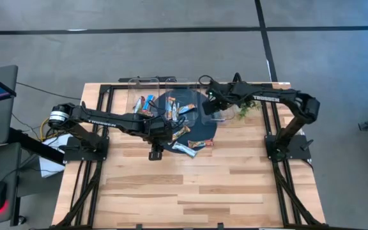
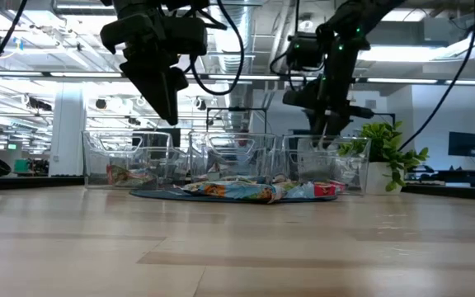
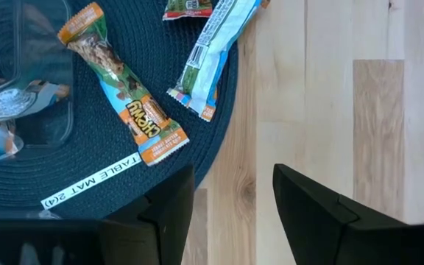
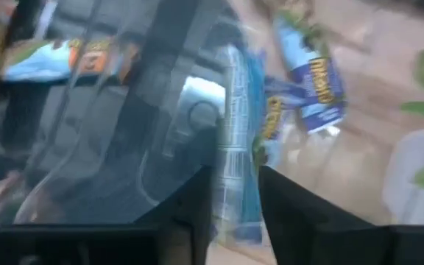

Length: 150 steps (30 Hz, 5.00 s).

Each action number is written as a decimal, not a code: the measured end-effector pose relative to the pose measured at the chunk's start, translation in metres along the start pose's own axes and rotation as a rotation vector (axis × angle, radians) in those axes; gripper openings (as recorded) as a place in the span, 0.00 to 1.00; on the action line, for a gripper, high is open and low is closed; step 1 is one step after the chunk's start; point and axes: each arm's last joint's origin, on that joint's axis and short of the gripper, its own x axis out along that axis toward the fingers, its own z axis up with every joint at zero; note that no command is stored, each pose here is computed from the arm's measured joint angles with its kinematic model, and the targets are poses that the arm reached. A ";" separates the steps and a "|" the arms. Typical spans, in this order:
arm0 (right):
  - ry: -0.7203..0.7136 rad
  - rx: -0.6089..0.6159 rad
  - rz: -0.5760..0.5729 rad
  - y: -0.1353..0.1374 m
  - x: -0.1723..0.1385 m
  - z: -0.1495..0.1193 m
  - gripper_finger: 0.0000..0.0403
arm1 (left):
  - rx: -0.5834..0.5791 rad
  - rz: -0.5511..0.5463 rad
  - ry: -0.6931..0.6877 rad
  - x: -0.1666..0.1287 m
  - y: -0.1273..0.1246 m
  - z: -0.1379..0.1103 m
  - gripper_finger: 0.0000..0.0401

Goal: Pick and place Granola Bars by type
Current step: Put the blue granola bar into the right transparent bin, then put the yellow granola bar into the middle transparent bin

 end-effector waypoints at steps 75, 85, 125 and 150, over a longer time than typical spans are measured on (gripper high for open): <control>-0.617 -0.576 0.314 -0.008 -0.209 -0.180 0.30 | 0.137 -0.079 -0.075 0.111 0.000 0.034 0.13; -0.617 -0.576 0.314 -0.008 -0.209 -0.180 0.30 | 0.166 0.069 -0.311 0.033 0.003 0.086 0.14; -0.565 -0.619 0.122 0.028 -0.172 -0.181 0.30 | -0.251 0.390 -0.176 -0.064 0.087 0.042 0.46; -0.580 -0.546 0.148 0.027 -0.173 -0.170 0.30 | -0.331 0.563 -0.044 -0.115 0.069 -0.012 0.45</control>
